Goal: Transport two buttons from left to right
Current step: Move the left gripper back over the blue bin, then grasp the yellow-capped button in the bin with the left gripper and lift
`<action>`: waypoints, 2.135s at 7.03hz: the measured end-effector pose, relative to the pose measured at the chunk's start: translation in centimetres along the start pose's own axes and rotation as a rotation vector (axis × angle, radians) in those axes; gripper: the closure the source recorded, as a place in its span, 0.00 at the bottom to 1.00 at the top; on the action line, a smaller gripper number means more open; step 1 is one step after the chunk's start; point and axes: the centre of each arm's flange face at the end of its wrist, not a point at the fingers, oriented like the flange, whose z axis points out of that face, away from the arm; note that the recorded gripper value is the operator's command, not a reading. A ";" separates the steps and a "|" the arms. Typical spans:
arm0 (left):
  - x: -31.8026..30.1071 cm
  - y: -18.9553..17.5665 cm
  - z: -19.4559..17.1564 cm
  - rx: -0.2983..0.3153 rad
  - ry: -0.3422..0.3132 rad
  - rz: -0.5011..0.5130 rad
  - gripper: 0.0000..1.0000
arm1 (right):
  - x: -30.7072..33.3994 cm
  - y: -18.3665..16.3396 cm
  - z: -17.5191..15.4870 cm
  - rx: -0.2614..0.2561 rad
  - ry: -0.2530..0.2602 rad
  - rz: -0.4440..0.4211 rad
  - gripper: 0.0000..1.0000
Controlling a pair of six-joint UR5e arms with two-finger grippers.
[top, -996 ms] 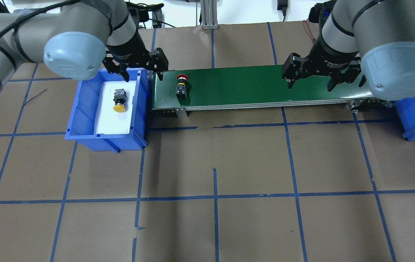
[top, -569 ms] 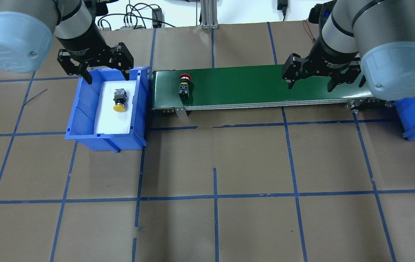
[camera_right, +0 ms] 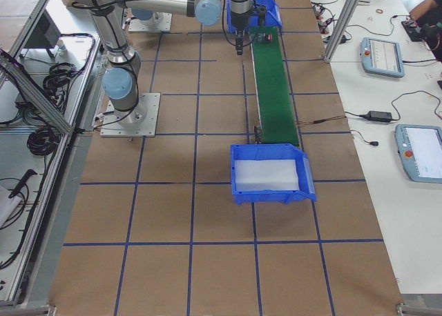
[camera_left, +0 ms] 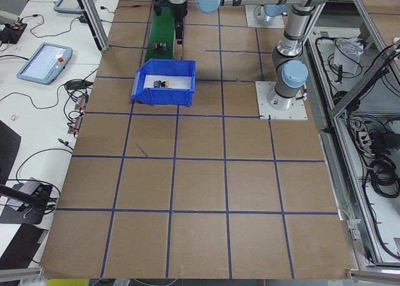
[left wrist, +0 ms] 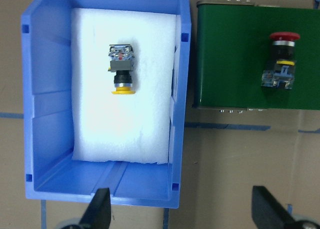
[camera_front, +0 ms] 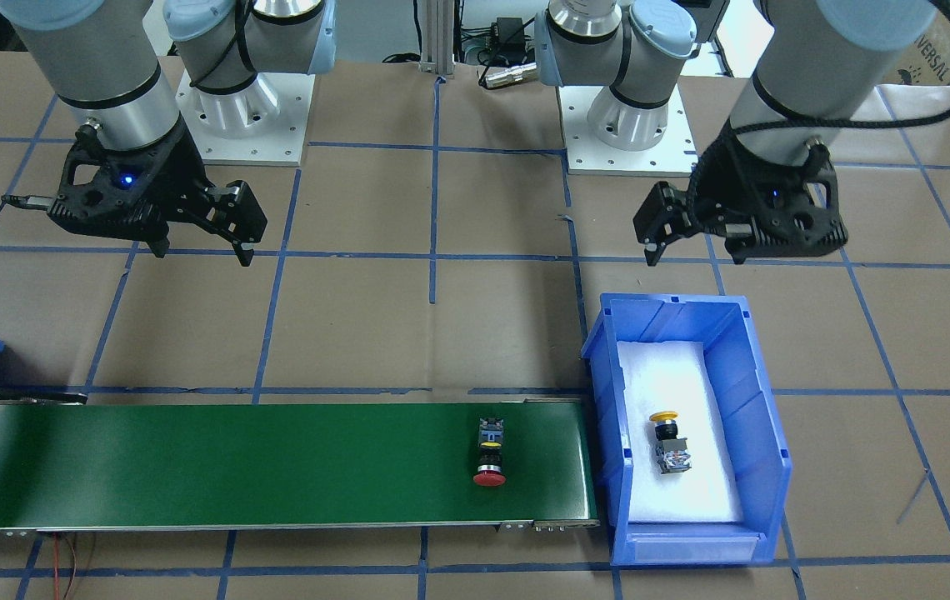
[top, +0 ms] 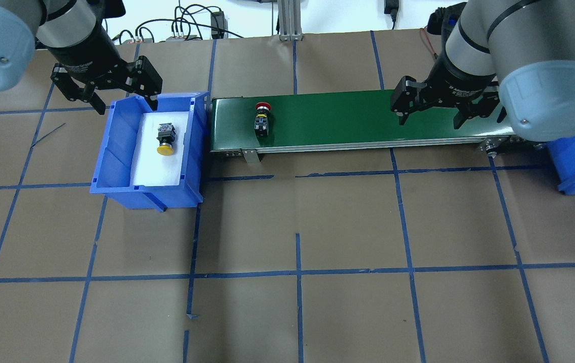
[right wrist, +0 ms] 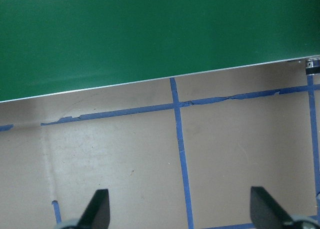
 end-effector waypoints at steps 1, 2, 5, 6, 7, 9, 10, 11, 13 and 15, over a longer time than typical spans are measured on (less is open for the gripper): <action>-1.1 -3.5 2.4 0.019 0.000 -0.006 0.00 | 0.0 0.0 0.1 -0.001 0.000 -0.001 0.00; -1.8 -6.1 5.0 0.033 -0.001 -0.013 0.00 | 0.0 0.1 0.2 -0.002 0.000 -0.002 0.00; -2.6 -10.4 12.5 0.048 -0.003 -0.027 0.00 | 0.0 0.0 0.2 -0.003 0.000 0.000 0.00; -2.7 -11.0 14.7 0.044 -0.004 -0.029 0.00 | 0.0 0.0 0.2 -0.003 0.000 -0.001 0.00; -2.7 -11.4 17.3 0.039 -0.004 -0.029 0.00 | 0.0 0.0 0.2 -0.003 0.000 -0.001 0.00; -3.0 -11.5 20.8 0.031 -0.004 -0.034 0.00 | 0.0 0.0 0.2 -0.003 0.000 -0.001 0.00; -3.5 -11.5 21.5 0.025 -0.003 -0.041 0.00 | 0.0 0.0 0.2 -0.003 0.000 -0.001 0.00; -3.8 -11.4 22.2 0.015 0.001 -0.046 0.00 | 0.0 0.0 0.2 -0.003 0.000 -0.001 0.00; -3.8 -10.7 24.2 -0.022 0.012 -0.049 0.13 | 0.0 0.0 0.2 -0.003 0.000 -0.002 0.00; -3.9 -10.2 25.2 -0.042 0.010 -0.045 0.55 | 0.0 0.0 0.2 -0.004 0.000 -0.001 0.00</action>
